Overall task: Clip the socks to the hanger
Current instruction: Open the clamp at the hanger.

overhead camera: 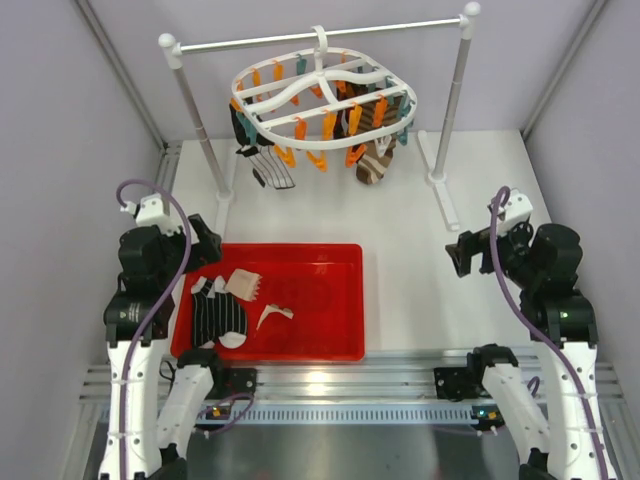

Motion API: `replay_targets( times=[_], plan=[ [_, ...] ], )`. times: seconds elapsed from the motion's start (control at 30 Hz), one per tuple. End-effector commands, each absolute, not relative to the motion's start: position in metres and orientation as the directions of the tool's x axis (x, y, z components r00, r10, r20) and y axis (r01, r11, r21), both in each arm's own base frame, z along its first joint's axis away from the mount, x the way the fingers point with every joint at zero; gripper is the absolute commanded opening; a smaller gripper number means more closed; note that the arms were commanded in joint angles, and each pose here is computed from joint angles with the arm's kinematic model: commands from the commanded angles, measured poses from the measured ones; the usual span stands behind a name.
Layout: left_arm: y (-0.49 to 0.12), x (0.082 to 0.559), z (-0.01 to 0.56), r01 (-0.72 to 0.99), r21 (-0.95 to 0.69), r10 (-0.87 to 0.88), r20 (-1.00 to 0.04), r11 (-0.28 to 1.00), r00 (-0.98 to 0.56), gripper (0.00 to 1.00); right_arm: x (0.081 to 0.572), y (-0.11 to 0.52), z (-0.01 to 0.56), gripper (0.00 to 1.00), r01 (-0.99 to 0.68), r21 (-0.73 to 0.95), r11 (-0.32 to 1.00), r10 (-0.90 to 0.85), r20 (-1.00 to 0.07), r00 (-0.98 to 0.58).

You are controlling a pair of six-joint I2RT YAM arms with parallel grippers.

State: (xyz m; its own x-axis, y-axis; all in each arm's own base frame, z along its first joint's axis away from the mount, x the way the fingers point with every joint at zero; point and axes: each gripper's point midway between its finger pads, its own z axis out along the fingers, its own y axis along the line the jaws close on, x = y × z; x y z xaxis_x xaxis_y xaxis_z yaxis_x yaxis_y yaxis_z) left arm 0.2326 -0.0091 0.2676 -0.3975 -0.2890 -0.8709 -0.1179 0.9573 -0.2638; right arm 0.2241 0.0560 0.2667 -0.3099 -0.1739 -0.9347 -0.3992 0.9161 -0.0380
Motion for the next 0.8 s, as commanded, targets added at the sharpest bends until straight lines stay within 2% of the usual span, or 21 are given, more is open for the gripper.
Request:
replay_targets(
  times=[0.0, 0.1, 0.23, 0.37, 0.47, 0.57, 0.67, 0.7, 0.77],
  plan=[
    [-0.009, 0.24, 0.295, -0.087, -0.272, -0.285, -0.909, 0.958, -0.304, 0.98, 0.235, 0.055, 0.295, 1.0, -0.359, -0.012, 0.933, -0.098, -0.971, -0.22],
    [-0.02, 0.24, 0.31, -0.006, -0.273, -0.265, -0.928, 0.962, -0.264, 0.98, 0.24, 0.056, 0.31, 1.0, -0.34, 0.023, 0.94, -0.042, -0.983, -0.181],
    [-0.055, 0.226, 0.337, 0.223, -0.297, -0.258, -0.948, 0.928, -0.188, 0.98, 0.245, 0.073, 0.341, 1.0, -0.413, 0.066, 0.908, 0.041, -0.997, -0.069],
    [-0.081, 0.212, 0.365, 0.43, -0.233, -0.265, -0.964, 0.872, 0.015, 0.94, 0.248, 0.086, 0.371, 0.97, -0.472, 0.124, 0.873, 0.15, -0.989, 0.016],
    [-0.093, 0.201, 0.367, 0.512, -0.182, -0.265, -0.96, 0.839, 0.092, 0.93, 0.253, 0.094, 0.388, 0.9, -0.508, 0.197, 0.839, 0.239, -0.971, 0.019],
    [-0.103, 0.199, 0.36, 0.573, -0.14, -0.241, -0.965, 0.808, 0.103, 0.89, 0.264, 0.097, 0.404, 0.81, -0.519, 0.256, 0.816, 0.311, -0.95, 0.02],
    [-0.109, 0.199, 0.361, 0.619, -0.065, -0.211, -0.964, 0.783, 0.164, 0.89, 0.275, 0.097, 0.422, 0.7, -0.528, 0.304, 0.793, 0.384, -0.922, 0.045],
    [-0.112, 0.201, 0.358, 0.631, -0.051, -0.201, -0.965, 0.774, 0.168, 0.89, 0.28, 0.098, 0.429, 0.64, -0.536, 0.326, 0.779, 0.417, -0.907, 0.053],
    [-0.113, 0.205, 0.355, 0.643, -0.013, -0.18, -0.964, 0.766, 0.196, 0.88, 0.285, 0.103, 0.436, 0.59, -0.541, 0.351, 0.765, 0.449, -0.892, 0.057]
  ],
)
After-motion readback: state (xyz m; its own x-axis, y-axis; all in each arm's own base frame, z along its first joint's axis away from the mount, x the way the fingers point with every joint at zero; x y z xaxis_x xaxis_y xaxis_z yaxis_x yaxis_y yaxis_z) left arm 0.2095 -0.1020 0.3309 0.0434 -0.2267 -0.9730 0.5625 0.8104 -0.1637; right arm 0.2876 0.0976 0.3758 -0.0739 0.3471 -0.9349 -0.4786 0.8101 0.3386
